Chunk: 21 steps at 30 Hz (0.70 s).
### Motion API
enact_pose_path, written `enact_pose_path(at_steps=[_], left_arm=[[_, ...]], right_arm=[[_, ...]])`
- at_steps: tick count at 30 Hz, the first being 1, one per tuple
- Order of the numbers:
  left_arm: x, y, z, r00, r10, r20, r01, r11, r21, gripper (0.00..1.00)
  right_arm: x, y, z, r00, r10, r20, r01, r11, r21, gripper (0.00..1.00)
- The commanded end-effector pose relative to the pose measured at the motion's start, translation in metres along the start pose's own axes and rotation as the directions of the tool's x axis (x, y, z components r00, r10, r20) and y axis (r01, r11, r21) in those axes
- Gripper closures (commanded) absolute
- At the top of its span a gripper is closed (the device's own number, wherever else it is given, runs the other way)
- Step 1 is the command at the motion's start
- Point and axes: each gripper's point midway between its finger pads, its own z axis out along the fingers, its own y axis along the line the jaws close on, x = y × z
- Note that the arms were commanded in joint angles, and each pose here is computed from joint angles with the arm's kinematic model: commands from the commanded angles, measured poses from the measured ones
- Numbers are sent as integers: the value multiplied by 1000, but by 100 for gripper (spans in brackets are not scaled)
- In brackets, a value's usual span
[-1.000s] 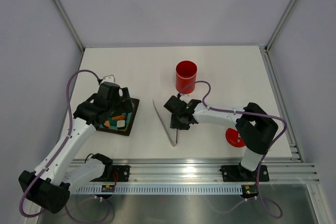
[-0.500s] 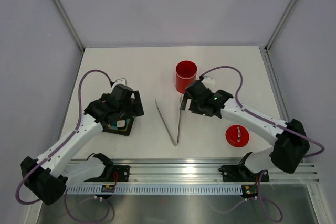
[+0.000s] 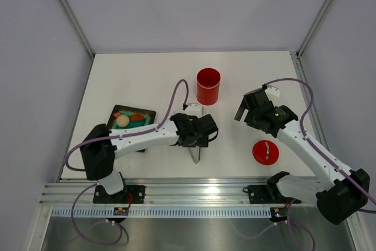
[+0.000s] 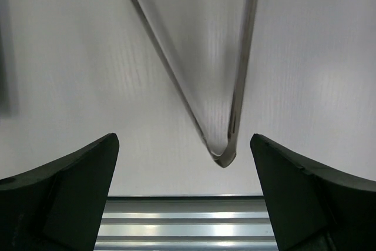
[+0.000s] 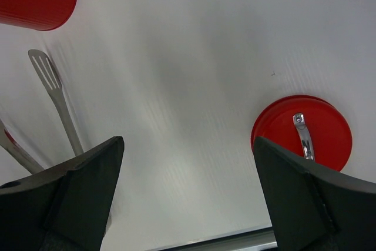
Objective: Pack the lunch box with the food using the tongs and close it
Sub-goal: Pick up the clamp at the center of the board.
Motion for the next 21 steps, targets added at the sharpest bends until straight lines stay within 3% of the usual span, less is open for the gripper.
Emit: enact_pose_path(at_steps=[1,10,21], left_arm=[[-4,-14,10,997,-54,50,58,996,-73,1],[14,-37,41,999,-46,7,47,998,-52,1],[21,-26,81,995,-101,0,101,990,-95,1]], right_arm=[[0,-7,-8,1000,-15,5,15,1000,-6,1],[9,-6,-8,1000,1,-14,-2,999,-41,1],[17,-2,-3,999,3,-42,-6,998,-59,1]])
